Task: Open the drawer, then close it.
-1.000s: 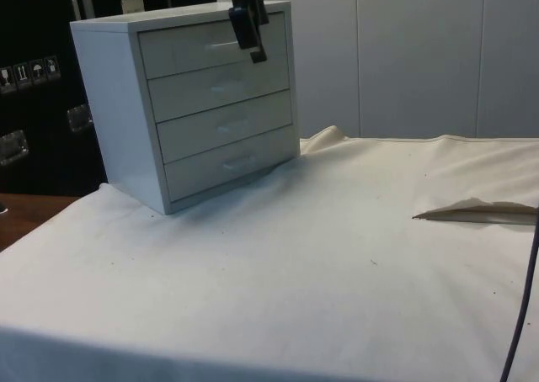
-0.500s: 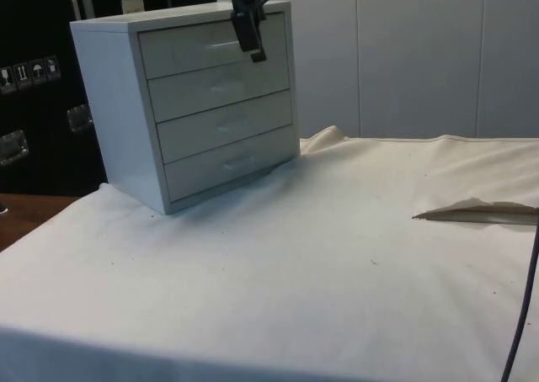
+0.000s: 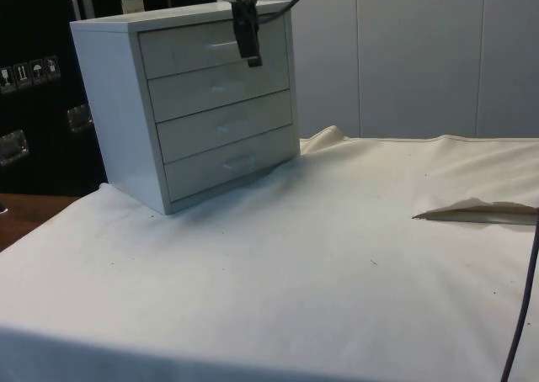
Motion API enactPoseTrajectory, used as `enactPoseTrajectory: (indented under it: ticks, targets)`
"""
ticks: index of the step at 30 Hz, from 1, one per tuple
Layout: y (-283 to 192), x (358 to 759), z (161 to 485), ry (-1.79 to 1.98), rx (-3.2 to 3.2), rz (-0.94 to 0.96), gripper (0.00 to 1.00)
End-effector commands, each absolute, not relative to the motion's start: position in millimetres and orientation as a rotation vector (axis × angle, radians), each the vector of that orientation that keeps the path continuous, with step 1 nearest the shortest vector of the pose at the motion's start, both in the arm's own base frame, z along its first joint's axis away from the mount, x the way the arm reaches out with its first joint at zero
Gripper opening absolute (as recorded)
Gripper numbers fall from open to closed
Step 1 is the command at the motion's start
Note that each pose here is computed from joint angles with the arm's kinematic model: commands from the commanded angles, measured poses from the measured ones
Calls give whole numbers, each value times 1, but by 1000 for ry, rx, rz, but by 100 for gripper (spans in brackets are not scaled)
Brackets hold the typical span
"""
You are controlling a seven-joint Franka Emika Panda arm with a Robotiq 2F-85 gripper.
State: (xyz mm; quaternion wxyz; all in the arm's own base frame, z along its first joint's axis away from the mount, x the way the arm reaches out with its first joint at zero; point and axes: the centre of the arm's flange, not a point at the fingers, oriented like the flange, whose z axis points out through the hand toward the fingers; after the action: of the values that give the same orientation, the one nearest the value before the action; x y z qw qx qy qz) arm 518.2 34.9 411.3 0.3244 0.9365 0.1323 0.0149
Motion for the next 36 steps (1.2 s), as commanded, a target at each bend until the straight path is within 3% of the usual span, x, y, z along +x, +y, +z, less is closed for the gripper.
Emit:
enactPoseTrajectory:
  ticks: [1,36]
  targets:
    - [32,517,413,364,2448,66,100]
    - [13,502,412,508,2292,127,100]
